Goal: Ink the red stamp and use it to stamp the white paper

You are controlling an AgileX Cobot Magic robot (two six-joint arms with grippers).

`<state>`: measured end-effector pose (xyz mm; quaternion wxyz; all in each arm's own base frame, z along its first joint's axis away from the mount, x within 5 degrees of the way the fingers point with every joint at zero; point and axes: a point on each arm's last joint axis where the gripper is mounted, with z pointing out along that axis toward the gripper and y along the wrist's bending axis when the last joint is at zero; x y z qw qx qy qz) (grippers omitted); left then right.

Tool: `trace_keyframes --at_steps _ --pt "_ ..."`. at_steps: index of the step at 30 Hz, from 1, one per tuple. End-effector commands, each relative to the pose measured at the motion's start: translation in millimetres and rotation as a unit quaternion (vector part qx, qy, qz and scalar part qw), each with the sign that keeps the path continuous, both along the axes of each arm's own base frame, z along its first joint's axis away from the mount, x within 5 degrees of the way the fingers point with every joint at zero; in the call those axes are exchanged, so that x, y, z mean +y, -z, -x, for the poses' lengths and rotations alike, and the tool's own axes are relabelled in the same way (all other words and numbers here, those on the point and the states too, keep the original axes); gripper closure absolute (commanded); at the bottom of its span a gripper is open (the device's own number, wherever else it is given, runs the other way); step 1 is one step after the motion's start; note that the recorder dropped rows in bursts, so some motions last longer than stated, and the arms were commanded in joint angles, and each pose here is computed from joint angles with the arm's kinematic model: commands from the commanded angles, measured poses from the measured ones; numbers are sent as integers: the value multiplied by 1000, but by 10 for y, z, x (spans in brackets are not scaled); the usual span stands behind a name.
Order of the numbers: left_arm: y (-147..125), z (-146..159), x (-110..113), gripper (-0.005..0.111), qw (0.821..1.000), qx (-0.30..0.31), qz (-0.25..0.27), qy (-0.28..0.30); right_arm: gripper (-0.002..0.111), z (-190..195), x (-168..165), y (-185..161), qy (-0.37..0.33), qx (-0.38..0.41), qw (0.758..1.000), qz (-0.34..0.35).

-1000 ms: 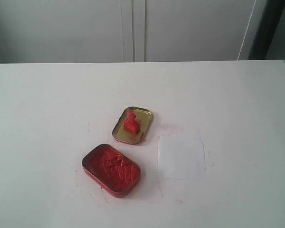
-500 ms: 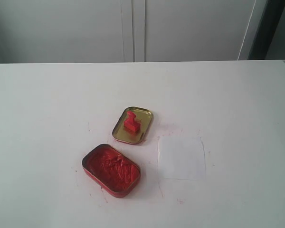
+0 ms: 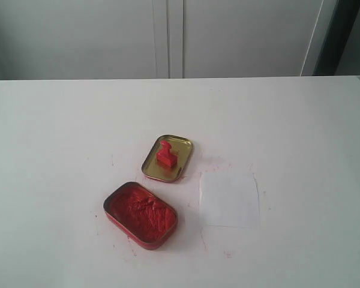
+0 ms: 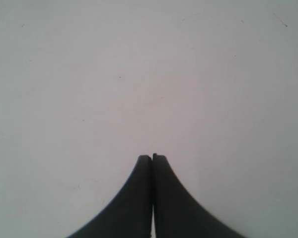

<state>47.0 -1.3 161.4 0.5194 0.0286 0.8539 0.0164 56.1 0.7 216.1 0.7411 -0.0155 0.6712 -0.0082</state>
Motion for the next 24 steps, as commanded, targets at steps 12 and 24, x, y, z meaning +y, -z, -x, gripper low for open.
trace_keyframes --at_steps 12,24 --pt "23 2 -6 107 1000 2 3 4 108 7 2 -35 -6 -29 999 -26" --pt "23 2 -6 107 1000 2 3 4 108 7 2 -35 -6 -29 999 -26"
